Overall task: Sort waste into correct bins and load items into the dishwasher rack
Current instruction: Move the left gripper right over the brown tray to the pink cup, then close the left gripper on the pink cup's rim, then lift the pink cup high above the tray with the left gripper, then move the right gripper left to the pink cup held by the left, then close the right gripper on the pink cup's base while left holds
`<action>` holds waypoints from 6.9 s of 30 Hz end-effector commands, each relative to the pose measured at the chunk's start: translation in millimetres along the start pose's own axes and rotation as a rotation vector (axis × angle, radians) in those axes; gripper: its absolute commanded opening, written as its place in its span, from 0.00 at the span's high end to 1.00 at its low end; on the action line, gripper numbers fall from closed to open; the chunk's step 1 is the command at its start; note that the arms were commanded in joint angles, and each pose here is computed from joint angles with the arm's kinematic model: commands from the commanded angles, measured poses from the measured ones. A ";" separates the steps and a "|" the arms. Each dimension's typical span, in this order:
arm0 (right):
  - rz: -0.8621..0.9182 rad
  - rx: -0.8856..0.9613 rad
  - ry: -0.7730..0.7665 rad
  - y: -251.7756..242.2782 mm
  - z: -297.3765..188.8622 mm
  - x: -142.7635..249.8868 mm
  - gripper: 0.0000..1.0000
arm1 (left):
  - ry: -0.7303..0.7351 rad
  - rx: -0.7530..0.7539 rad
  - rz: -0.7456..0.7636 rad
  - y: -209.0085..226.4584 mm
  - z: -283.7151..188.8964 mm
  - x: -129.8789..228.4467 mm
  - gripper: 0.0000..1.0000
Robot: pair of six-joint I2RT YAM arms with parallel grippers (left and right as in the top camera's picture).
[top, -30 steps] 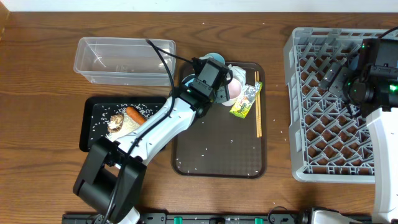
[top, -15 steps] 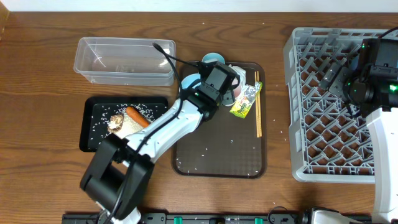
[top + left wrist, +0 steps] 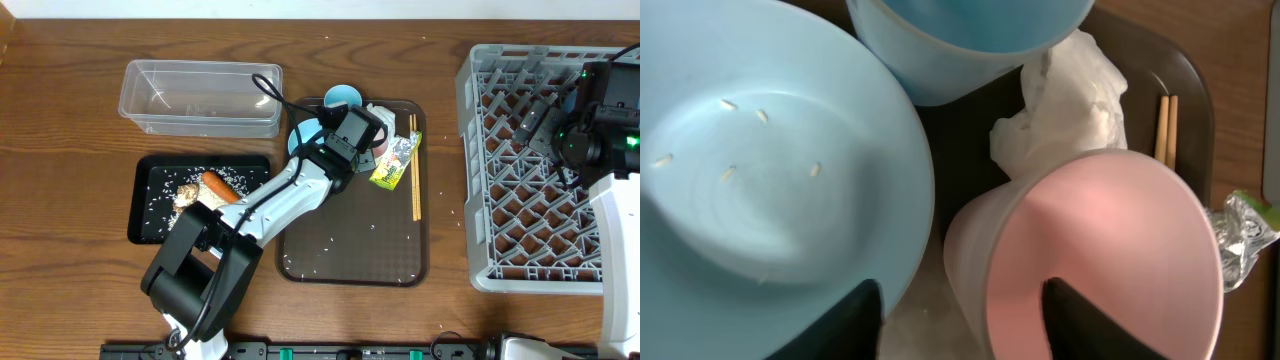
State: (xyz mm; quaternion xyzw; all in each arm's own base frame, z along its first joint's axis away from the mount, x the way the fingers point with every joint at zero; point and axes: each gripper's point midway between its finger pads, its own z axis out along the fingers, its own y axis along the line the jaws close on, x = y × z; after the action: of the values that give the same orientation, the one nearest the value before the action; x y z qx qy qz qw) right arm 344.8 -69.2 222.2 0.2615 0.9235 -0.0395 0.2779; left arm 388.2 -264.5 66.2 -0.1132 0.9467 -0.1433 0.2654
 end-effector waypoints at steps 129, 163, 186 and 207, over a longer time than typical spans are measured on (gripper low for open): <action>0.188 -1.495 0.729 209.0 -202.9 7.2 0.08 | 0.376 1.241 -0.345 -118.9 -274.3 -109.4 0.94; 0.165 -1.503 0.759 210.6 -207.4 13.4 0.26 | 0.360 1.237 -0.357 -116.1 -272.8 -114.1 0.94; 0.153 -1.508 0.708 212.1 -204.4 10.2 0.33 | 0.394 1.240 -0.355 -116.4 -275.0 -109.9 0.94; 0.157 -1.514 0.593 209.4 -196.9 -6.6 0.27 | 0.434 1.247 -0.328 -116.5 -278.5 -103.0 0.94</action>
State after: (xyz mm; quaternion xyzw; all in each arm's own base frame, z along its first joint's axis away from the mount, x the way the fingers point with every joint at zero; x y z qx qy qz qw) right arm 354.1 153.2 406.3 0.0701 0.7135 0.6882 0.1113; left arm 345.2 -286.2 373.7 -0.0638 0.6919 -0.7167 0.0592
